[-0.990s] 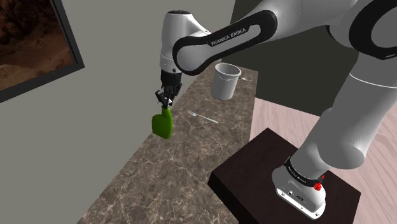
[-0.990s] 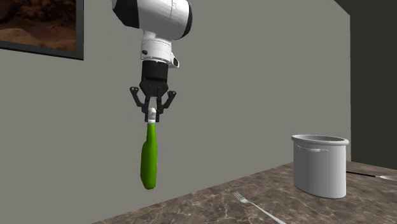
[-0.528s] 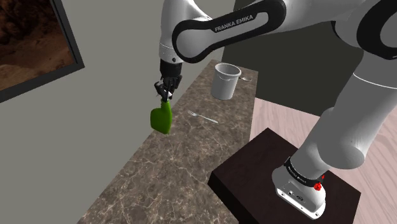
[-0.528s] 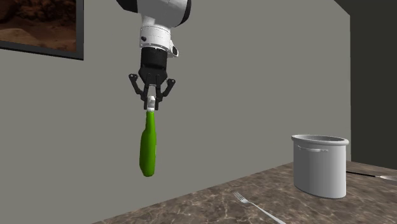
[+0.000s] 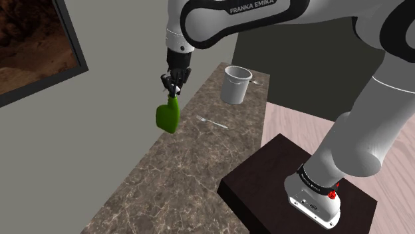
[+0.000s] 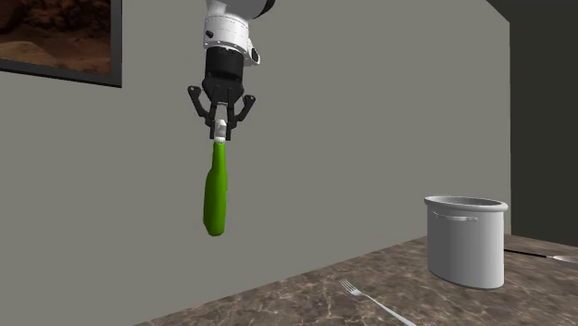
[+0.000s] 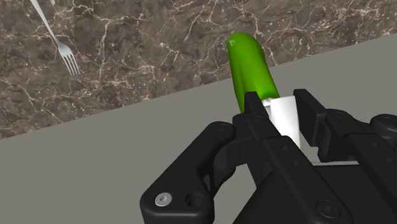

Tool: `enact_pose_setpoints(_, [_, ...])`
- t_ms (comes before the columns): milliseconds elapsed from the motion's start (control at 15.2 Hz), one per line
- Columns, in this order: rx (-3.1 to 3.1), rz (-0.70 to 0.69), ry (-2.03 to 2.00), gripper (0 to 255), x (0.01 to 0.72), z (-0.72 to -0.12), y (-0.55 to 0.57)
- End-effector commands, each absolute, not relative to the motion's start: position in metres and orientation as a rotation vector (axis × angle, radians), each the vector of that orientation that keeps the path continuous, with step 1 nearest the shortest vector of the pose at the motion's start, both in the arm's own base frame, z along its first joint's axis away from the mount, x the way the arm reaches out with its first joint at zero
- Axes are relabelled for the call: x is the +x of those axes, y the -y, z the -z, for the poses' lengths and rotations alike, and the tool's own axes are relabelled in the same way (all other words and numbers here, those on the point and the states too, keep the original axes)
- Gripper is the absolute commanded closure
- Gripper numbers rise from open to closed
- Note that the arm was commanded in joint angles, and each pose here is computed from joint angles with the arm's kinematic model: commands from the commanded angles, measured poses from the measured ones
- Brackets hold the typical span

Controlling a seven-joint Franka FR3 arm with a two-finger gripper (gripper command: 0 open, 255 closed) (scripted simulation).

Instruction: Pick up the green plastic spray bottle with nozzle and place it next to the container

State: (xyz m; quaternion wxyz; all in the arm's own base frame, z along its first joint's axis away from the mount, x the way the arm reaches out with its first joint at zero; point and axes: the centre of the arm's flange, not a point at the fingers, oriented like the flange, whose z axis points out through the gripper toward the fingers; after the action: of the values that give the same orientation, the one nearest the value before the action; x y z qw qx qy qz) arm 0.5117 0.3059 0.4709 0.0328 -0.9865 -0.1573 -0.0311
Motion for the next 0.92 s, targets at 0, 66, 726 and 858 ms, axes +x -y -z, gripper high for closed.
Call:
enact_pose_setpoints(0, [-3.036,0.095,0.484,255,0.511,-0.482,-0.306])
enact_pose_setpoints(66, [-3.036,0.095,0.484,255,0.511,-0.487,-0.306])
enact_pose_setpoints(726, [-3.036,0.095,0.484,255,0.511,-0.54,-0.306])
enact_pose_setpoints(858, [-3.036,0.095,0.484,255,0.511,-0.551,-0.306])
